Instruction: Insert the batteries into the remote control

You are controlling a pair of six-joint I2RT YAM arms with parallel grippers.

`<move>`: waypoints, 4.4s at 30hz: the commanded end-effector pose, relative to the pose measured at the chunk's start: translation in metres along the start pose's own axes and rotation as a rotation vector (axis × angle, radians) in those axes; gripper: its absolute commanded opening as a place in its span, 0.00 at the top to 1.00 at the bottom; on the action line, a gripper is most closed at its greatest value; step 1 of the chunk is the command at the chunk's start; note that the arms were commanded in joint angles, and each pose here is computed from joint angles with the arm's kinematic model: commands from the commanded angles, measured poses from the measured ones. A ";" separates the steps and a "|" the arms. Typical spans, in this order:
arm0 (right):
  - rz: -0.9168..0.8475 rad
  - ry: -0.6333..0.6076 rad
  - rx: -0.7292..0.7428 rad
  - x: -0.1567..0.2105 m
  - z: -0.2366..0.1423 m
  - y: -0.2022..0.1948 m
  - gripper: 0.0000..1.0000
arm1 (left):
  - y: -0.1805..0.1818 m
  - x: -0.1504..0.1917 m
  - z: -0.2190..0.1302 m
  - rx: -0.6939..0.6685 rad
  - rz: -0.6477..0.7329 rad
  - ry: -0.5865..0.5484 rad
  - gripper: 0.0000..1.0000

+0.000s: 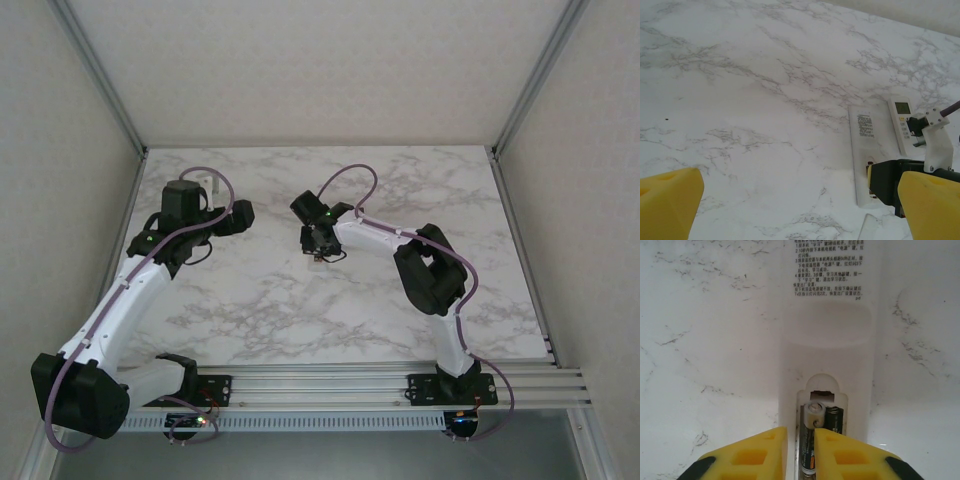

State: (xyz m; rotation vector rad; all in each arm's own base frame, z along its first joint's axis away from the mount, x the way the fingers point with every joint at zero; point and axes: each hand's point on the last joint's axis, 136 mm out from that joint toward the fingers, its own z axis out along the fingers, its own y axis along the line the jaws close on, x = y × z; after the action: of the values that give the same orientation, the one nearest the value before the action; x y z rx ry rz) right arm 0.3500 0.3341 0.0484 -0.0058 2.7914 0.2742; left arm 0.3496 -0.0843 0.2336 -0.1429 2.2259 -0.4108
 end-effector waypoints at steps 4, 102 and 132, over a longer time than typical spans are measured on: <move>-0.005 0.002 0.045 0.001 -0.011 -0.004 0.77 | 0.001 -0.001 0.000 -0.013 0.010 -0.005 0.00; 0.004 0.049 -0.022 0.063 -0.067 -0.011 0.56 | -0.001 0.017 0.007 0.003 0.023 0.031 0.00; -0.018 0.284 0.176 0.102 -0.001 -0.010 0.42 | -0.017 0.021 0.019 0.013 0.092 0.058 0.00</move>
State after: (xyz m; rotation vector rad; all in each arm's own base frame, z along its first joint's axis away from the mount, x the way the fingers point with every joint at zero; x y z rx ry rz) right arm 0.2518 0.3346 0.0248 -0.0573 3.0763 0.0540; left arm 0.3453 -0.1084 0.2015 -0.0477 2.3109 -0.4006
